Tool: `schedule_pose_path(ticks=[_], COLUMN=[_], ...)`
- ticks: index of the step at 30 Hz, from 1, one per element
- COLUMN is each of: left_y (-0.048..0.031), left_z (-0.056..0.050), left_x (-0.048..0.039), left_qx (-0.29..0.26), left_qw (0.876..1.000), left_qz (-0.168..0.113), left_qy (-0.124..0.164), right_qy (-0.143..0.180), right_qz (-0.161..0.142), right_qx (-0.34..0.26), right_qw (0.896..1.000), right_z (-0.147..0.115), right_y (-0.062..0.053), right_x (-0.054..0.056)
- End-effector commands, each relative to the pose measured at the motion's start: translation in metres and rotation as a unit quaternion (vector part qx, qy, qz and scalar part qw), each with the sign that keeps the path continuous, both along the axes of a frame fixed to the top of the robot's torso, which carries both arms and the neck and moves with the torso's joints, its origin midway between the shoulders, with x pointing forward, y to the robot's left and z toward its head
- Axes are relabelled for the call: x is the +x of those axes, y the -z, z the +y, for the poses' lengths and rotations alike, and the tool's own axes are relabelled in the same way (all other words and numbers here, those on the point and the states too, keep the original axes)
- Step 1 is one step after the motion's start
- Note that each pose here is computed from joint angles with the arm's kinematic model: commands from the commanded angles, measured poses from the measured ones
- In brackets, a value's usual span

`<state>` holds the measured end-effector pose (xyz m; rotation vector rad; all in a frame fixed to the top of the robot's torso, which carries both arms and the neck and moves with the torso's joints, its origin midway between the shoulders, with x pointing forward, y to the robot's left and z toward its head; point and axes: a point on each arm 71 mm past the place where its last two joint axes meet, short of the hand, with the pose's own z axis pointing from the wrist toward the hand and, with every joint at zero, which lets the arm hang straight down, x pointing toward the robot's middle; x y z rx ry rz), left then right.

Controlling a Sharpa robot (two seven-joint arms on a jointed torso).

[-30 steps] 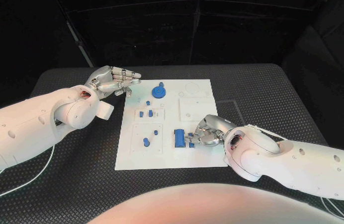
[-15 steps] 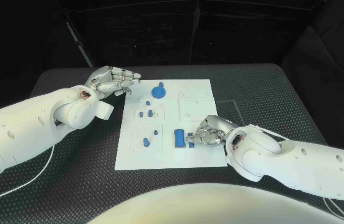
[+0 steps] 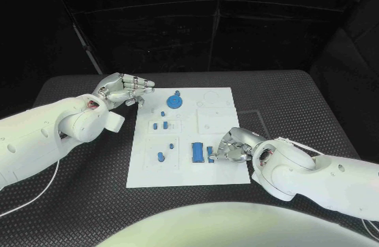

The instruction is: Assemble the parts on the task board

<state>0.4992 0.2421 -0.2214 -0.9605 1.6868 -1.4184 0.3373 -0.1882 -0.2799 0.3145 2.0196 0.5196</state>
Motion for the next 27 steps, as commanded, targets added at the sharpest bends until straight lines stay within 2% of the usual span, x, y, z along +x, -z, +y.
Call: schedule_pose_path(ticks=[1,15,27], left_y=[-0.0011,-0.0012,-0.0004], left_z=[-0.0014,-0.0012,0.0001], left_x=[0.0,-0.0002,0.0005], left_qx=[-0.004,-0.004,-0.018], left_qw=[1.0,1.0,1.0], left_qz=[0.0,0.001,0.011], left_qy=[0.005,0.005,-0.001], right_qy=[-0.016,-0.008,-0.012], right_qz=[0.0,0.005,-0.005], right_qx=[-0.002,-0.008,0.002], right_qw=[1.0,1.0,1.0], right_z=[0.0024,0.0038,0.0042], right_y=[0.0003,0.0071,0.005], right_x=[0.0,0.0058,0.0056])
